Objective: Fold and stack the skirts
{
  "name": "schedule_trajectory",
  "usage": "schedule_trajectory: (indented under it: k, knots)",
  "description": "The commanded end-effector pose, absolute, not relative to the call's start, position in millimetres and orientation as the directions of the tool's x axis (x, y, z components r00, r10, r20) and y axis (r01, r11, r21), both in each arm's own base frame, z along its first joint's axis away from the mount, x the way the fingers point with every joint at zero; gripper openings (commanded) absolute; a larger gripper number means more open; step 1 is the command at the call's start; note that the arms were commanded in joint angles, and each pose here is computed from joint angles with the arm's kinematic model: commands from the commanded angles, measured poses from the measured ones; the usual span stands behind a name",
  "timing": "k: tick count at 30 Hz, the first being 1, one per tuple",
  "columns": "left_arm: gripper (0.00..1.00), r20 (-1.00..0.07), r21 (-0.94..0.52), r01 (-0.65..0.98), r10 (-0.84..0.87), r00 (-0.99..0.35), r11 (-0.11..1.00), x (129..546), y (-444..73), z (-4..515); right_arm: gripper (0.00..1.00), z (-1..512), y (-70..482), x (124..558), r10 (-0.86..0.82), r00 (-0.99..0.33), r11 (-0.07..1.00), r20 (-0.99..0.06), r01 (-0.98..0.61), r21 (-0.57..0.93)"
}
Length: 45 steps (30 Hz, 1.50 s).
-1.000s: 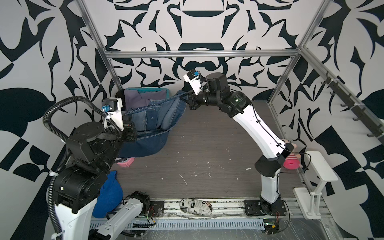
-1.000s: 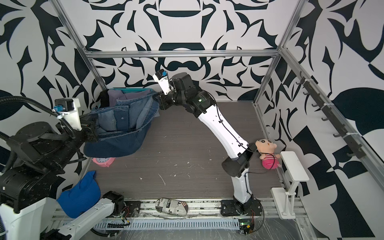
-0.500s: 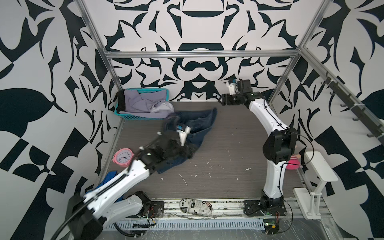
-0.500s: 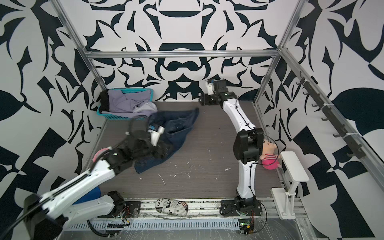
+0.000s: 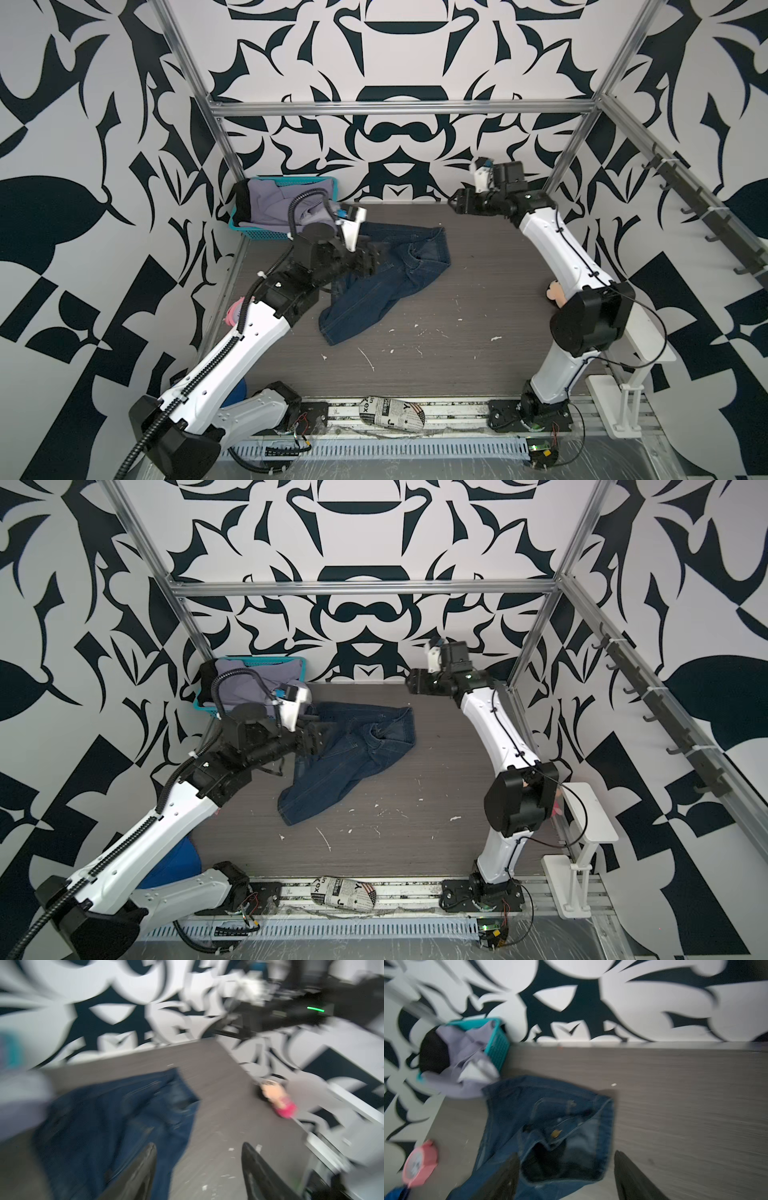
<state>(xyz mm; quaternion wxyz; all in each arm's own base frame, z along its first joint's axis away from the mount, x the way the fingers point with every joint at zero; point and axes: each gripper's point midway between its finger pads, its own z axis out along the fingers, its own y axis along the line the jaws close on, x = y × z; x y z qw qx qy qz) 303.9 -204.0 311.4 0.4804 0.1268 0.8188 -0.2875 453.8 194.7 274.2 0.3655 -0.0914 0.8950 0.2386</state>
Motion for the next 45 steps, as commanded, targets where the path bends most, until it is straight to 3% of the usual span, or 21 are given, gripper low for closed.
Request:
schedule_trajectory:
  k: [1,4,9,13,19,27,33,38,39,40,41,43,45]
  knots:
    - [0.72,-0.684,-0.41,0.16,-0.186,-0.706,0.898,284.3,-144.0,238.4,0.75,223.0,254.7,408.1,-0.118,-0.802,0.83,-0.585,-0.403,0.386]
    - [0.76,-0.545,-0.408,-0.04,-0.279,-0.791,0.912,254.5,-110.2,193.3,0.76,191.8,277.9,390.2,-0.209,-0.834,0.864,-0.511,-0.402,0.302]
    - [0.76,-0.379,-0.355,-0.309,-0.438,-0.815,0.882,207.8,-76.4,124.5,0.78,171.0,281.2,394.2,-0.252,-0.826,0.879,-0.503,-0.413,0.238]
    - [0.77,-0.338,-0.42,-0.402,-0.552,-0.763,0.814,196.5,-73.0,98.1,0.79,168.8,272.4,400.1,-0.304,-0.802,0.882,-0.514,-0.441,0.167]
    - [0.76,-0.264,-0.518,-0.448,-0.635,-0.726,0.728,194.3,-84.0,72.2,0.8,176.3,249.1,411.2,-0.254,-0.805,0.902,-0.536,-0.397,0.17]
    - [0.63,-0.359,-0.553,-0.322,-0.569,-0.74,0.768,221.7,-96.0,63.5,0.77,159.2,277.4,400.0,-0.284,-0.815,0.814,-0.505,-0.484,0.322]
    - [0.33,-0.404,-0.523,-0.284,-0.527,-0.748,0.804,233.9,-97.0,62.0,0.73,153.3,290.5,396.8,-0.302,-0.802,0.764,-0.515,-0.527,0.372]
    - [0.12,-0.452,-0.497,-0.278,-0.519,-0.726,0.822,236.0,-88.8,68.6,0.63,136.5,292.6,399.8,-0.337,-0.811,0.763,-0.478,-0.532,0.366]
    - [0.03,-0.463,-0.49,-0.284,-0.522,-0.716,0.824,236.0,-85.5,70.9,0.56,133.5,290.3,402.3,-0.337,-0.811,0.772,-0.478,-0.529,0.352]
    - [0.0,-0.472,-0.488,-0.285,-0.524,-0.709,0.825,235.7,-83.5,72.9,0.37,131.5,288.1,403.8,-0.34,-0.813,0.776,-0.473,-0.527,0.347]
    - [0.0,-0.481,-0.488,-0.281,-0.523,-0.704,0.827,235.6,-82.5,74.7,0.29,131.1,287.0,403.6,-0.345,-0.813,0.773,-0.469,-0.53,0.349]
    - [0.0,-0.498,-0.488,-0.279,-0.526,-0.69,0.827,235.1,-79.5,78.7,0.25,129.3,285.7,404.2,-0.347,-0.813,0.775,-0.468,-0.53,0.346]
    - [0.0,-0.513,-0.476,-0.286,-0.527,-0.677,0.832,233.8,-74.4,81.8,0.11,134.7,285.3,403.7,-0.345,-0.81,0.775,-0.475,-0.531,0.343]
